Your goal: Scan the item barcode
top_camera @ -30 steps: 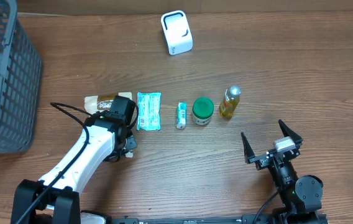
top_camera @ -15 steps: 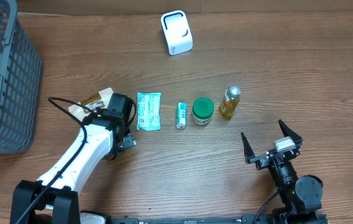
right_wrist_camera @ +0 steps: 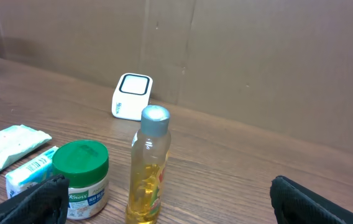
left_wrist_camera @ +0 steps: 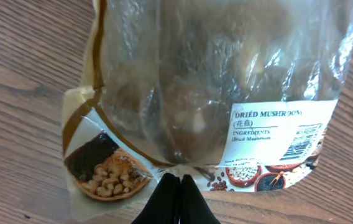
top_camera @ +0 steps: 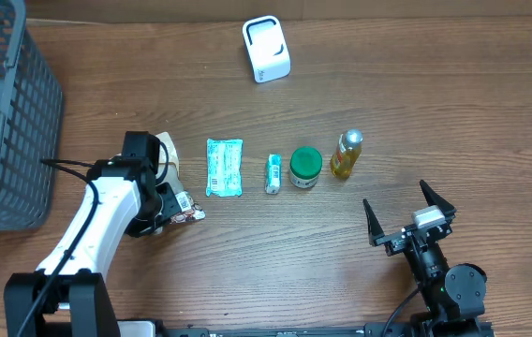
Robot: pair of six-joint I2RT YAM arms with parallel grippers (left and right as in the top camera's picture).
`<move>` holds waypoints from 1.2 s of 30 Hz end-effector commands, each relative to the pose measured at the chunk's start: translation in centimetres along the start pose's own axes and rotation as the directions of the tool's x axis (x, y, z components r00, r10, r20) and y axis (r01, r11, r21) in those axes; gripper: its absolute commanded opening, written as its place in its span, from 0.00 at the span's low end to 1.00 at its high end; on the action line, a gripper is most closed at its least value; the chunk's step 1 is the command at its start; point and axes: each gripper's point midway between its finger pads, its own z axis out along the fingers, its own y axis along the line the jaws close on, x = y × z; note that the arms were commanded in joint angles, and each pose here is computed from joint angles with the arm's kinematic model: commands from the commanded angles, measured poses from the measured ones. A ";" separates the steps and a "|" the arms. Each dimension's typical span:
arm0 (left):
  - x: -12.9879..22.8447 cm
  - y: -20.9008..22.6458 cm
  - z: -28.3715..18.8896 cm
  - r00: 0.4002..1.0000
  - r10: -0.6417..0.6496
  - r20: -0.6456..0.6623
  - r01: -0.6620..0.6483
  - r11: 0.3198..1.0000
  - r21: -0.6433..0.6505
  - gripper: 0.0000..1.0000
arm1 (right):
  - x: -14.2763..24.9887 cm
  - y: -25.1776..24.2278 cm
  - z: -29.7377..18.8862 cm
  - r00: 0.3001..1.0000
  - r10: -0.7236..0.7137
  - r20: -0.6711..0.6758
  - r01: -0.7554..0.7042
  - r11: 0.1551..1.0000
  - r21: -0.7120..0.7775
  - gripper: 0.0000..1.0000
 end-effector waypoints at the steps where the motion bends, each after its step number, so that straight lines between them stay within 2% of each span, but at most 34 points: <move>1: -0.8 0.5 0.8 1.000 0.013 0.028 -0.012 0.999 -0.038 0.04 | 0.2 0.1 0.0 1.000 -0.001 0.001 0.001 1.000 -0.004 1.00; 10: -4.2 -0.9 1.1 0.988 -0.009 0.157 0.008 1.000 0.005 0.04 | 0.2 0.1 0.0 1.000 -0.001 0.001 0.001 1.000 -0.004 1.00; 16: -5.6 0.6 0.9 0.974 0.000 0.228 0.020 0.996 -0.085 0.04 | 0.2 0.1 0.0 1.000 -0.001 0.001 0.001 1.000 -0.004 1.00; 19: -5.8 1.0 0.8 0.971 0.001 0.241 0.026 0.994 -0.107 0.04 | 0.2 0.1 0.0 1.000 -0.001 0.001 0.001 1.000 -0.004 1.00; 24: -5.7 0.0 0.0 0.978 0.000 0.210 0.013 0.998 -0.061 0.04 | 0.2 0.1 0.0 1.000 -0.001 0.001 0.001 1.000 -0.004 1.00; 30: -6.9 -0.8 -5.0 0.981 0.001 0.193 0.008 0.999 -0.045 0.04 | 0.2 0.1 0.0 1.000 -0.001 0.001 0.001 1.000 -0.004 1.00; 36: -10.8 -3.6 -12.0 0.948 -0.030 0.317 0.001 0.996 0.091 0.07 | 0.2 0.1 0.0 1.000 -0.001 0.001 0.001 1.000 -0.004 1.00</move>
